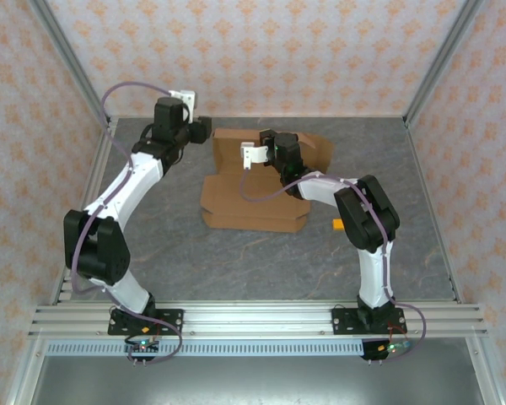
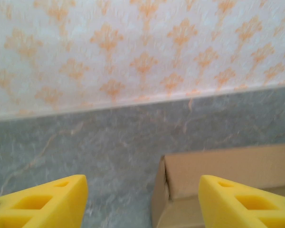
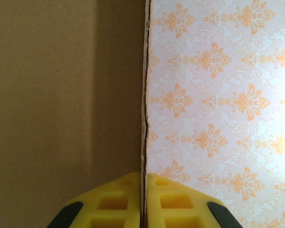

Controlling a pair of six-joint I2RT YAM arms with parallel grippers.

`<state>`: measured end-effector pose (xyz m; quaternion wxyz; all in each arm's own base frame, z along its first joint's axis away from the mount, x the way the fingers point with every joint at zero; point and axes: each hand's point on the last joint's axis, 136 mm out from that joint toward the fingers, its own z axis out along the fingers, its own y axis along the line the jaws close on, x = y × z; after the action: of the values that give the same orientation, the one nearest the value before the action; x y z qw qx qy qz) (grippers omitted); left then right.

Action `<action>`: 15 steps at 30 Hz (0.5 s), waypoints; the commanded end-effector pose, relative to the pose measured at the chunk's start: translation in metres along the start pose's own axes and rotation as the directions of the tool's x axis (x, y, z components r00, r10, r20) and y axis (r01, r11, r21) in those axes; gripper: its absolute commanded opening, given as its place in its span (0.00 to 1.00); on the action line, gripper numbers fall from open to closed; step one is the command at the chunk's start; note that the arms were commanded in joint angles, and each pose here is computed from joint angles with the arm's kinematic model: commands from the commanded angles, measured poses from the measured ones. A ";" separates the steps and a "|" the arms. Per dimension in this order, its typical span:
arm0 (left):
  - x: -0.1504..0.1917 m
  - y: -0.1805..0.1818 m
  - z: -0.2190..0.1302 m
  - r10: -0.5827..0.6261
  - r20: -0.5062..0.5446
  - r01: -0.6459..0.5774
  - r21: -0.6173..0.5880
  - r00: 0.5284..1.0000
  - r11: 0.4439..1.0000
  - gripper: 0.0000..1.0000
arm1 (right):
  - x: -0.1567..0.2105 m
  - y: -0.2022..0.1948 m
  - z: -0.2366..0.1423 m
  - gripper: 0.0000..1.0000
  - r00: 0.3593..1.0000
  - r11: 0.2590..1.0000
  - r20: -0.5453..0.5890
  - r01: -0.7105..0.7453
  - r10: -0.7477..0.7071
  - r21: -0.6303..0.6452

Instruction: Fold the paper box

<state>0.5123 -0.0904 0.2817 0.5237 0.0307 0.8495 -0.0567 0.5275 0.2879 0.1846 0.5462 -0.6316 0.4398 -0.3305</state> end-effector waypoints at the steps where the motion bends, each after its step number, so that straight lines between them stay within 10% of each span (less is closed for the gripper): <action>1: 0.015 -0.005 0.017 -0.114 -0.157 0.125 0.061 0.981 0.990 0.64 | -0.006 0.003 -0.002 0.09 0.999 1.000 0.033 0.003 -0.003 0.002; 5: 0.019 -0.028 0.028 -0.226 -0.214 0.267 0.192 0.950 0.944 0.64 | -0.009 0.006 0.000 0.09 0.999 1.000 0.037 0.009 -0.009 -0.001; 15: 0.087 0.006 0.036 -0.024 -0.232 0.039 0.061 0.972 0.997 0.64 | -0.012 -0.003 -0.001 0.08 0.999 1.000 0.040 0.006 -0.006 0.007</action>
<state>0.5062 -0.0949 0.1896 0.4075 0.0145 0.9060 -0.1134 0.5267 0.2895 0.1855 0.5501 -0.6313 0.4365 -0.3291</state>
